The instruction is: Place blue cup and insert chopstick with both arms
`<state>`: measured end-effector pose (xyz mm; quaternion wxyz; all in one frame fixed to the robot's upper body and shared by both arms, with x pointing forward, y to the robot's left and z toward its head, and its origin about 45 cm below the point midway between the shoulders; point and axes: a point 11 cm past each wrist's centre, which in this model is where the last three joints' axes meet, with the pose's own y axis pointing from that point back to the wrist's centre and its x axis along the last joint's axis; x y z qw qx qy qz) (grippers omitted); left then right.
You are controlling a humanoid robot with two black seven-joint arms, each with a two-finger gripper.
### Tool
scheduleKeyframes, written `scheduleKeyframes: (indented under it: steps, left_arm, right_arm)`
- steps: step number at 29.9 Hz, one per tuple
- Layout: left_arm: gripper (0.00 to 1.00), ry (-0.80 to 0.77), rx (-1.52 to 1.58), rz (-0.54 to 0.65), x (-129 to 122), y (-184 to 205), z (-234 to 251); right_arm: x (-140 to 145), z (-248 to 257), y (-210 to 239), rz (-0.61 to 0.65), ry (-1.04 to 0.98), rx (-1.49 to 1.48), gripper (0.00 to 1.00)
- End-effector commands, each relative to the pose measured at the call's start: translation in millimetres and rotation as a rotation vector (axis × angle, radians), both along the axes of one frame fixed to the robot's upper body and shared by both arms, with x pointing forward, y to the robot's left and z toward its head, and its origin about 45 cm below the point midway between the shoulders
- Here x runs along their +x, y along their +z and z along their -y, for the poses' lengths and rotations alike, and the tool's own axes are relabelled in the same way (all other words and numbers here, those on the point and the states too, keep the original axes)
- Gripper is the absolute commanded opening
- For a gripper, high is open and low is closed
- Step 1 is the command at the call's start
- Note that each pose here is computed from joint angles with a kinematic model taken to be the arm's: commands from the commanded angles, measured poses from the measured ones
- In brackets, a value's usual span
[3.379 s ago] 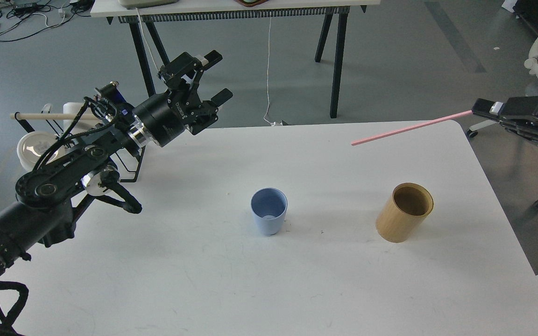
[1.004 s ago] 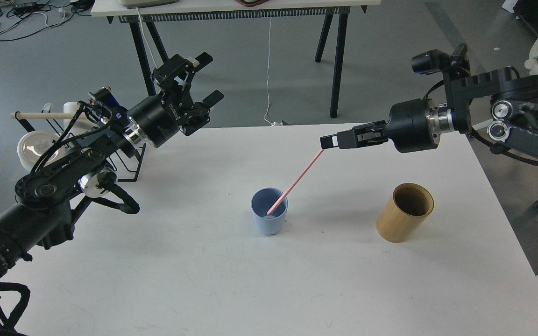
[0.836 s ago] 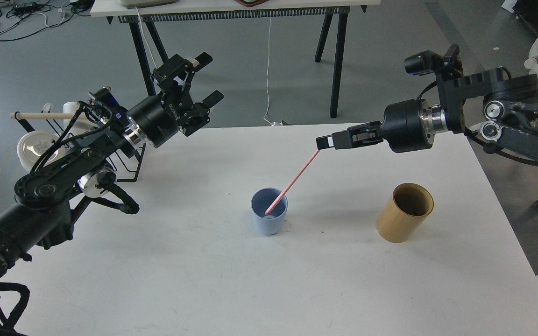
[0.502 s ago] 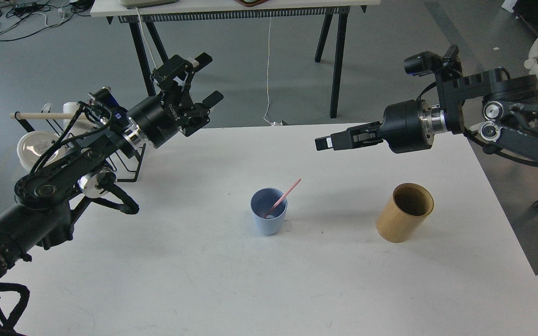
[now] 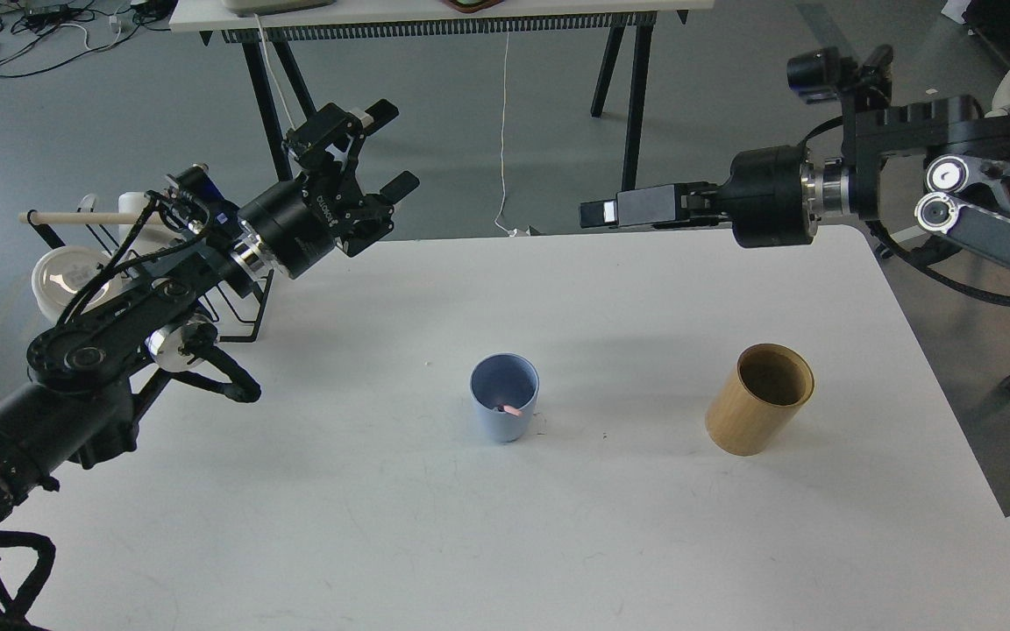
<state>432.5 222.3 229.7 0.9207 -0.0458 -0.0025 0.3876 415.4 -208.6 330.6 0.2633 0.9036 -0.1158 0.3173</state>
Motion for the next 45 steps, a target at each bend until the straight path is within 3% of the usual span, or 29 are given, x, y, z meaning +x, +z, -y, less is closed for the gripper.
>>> scheduleKeyframes:
  steps: [1,10,18,24,28,45]
  left_arm:
    - [0.98,0.009,0.011,0.005,1,2,-7]
    - [0.98,0.039,0.046,0.029,2,13,-33]
    - [0.98,0.092,-0.020,-0.032,-8,-5,-48]
    - [0.98,0.203,-0.102,-0.050,-19,-15,-81]
    - [0.98,0.267,-0.130,-0.028,-20,-8,-104]
    - [0.98,0.317,-0.200,-0.038,-21,-2,-121]
  right_arm:
    - [9,34,8,-0.018,-0.125,0.095,0.99]
    - [6,112,16,-0.250,-0.483,0.733,0.99]
    - [3,129,3,-0.407,-0.609,1.041,0.99]
    - [7,102,-26,-0.550,-0.628,1.188,1.00]
    - [6,89,-34,-0.582,-0.612,1.194,1.00]
    - [20,40,-74,-0.672,-0.619,1.283,1.00]
